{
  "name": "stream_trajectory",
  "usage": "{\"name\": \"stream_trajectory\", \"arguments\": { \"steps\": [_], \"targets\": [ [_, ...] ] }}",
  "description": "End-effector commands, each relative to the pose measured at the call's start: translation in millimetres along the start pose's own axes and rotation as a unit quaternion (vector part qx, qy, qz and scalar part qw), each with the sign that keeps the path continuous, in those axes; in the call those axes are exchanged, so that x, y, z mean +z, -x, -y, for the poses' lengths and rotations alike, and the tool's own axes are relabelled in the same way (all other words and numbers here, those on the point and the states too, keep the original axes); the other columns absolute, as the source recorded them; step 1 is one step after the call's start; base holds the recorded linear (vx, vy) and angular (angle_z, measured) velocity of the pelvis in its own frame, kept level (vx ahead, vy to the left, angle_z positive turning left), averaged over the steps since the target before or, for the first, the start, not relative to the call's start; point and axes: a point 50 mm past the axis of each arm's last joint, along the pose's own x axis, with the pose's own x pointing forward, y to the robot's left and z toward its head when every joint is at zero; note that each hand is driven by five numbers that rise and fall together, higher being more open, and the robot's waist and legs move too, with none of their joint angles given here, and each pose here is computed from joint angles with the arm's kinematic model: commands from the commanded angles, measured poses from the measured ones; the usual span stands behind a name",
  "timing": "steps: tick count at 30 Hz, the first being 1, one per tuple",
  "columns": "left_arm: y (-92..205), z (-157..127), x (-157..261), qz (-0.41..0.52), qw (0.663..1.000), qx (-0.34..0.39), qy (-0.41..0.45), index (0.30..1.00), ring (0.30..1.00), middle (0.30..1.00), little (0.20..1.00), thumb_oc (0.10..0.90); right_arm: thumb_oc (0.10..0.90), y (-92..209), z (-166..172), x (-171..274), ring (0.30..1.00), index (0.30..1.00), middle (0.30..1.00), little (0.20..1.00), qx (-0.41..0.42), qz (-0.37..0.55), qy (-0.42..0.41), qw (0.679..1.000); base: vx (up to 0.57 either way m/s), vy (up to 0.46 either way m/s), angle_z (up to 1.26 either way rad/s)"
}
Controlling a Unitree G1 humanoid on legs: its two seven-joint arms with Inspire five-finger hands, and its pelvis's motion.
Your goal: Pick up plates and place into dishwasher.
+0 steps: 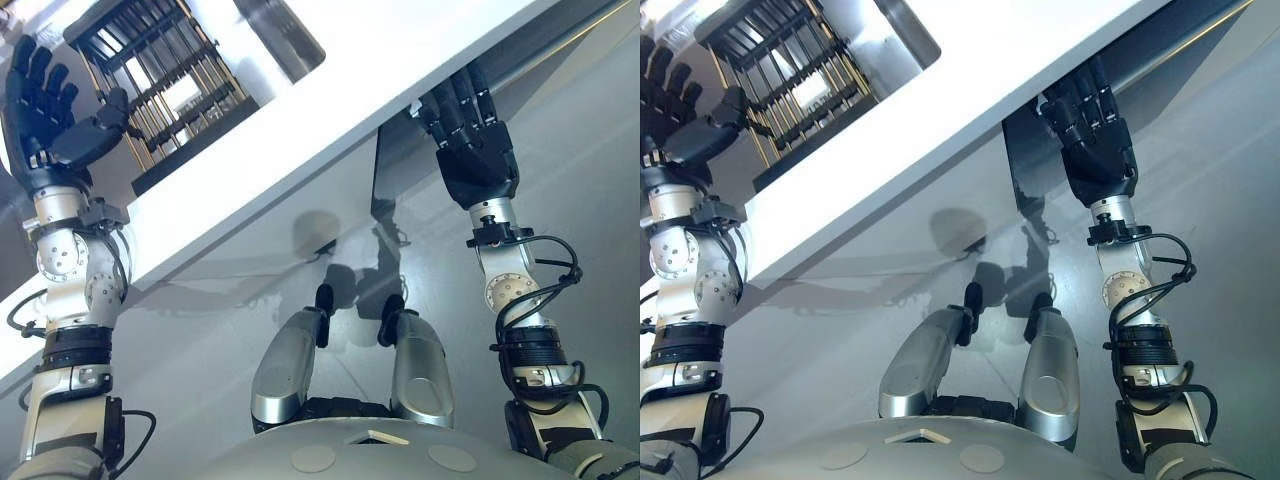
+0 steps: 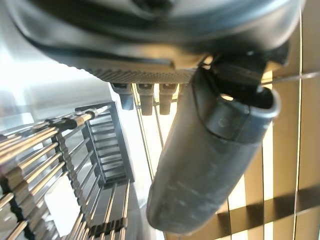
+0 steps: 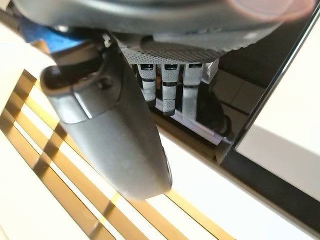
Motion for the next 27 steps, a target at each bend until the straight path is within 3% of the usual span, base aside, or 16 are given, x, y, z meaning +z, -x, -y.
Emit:
{"name": "stream_trajectory", "arguments": {
  "steps": [1, 4, 8, 11, 18, 27],
  "targets": [
    [31.7, -12.2, -17.4, -0.016, 1.0, 0.01, -0.001, 0.9, 0.9, 0.9, 0.9, 0.8, 0.8, 5.7, 4.3, -9.5, 0.9, 0.9, 0.9, 0.9, 0.012, 0.009, -0.004, 1.0, 0.03, 0.088, 0.07],
    [44.3, -21.3, -20.5, -0.026, 0.999, 0.026, 0.003, 0.9, 0.9, 0.9, 0.9, 0.8, 0.8, 45.0, 40.4, -20.1, 0.9, 0.9, 0.9, 0.9, -0.073, -0.003, -0.001, 0.997, 0.02, 0.072, 0.08],
    [54.4, -30.8, -24.8, -0.037, 0.998, 0.048, 0.014, 0.9, 0.9, 0.9, 0.9, 0.8, 0.8, 79.7, 62.4, -30.2, 0.9, 0.9, 0.9, 0.9, -0.154, -0.018, 0.031, 0.987, 0.01, 0.055, 0.01],
    [59.8, -33.9, -28.9, -0.046, 0.997, 0.063, 0.021, 0.9, 0.9, 0.9, 0.9, 0.8, 0.8, 104.0, 76.3, -34.7, 0.9, 0.9, 0.9, 0.9, -0.223, -0.048, 0.118, 0.967, -0.03, 0.046, -0.07],
    [65.6, -29.8, -38.7, -0.063, 0.995, 0.075, 0.034, 0.9, 0.9, 0.9, 0.9, 0.8, 0.8, 155.6, 101.0, -54.9, 0.9, 0.9, 0.9, 0.9, -0.329, -0.177, 0.26, 0.89, -0.02, 0.03, -0.06],
    [58.2, -20.6, -40.4, -0.067, 0.994, 0.068, 0.055, 0.9, 0.9, 0.9, 0.9, 0.8, 0.8, 230.5, 120.6, -83.1, 0.9, 0.9, 0.9, 0.9, -0.391, -0.383, 0.29, 0.785, -0.01, 0.003, -0.02]
  ]
}}
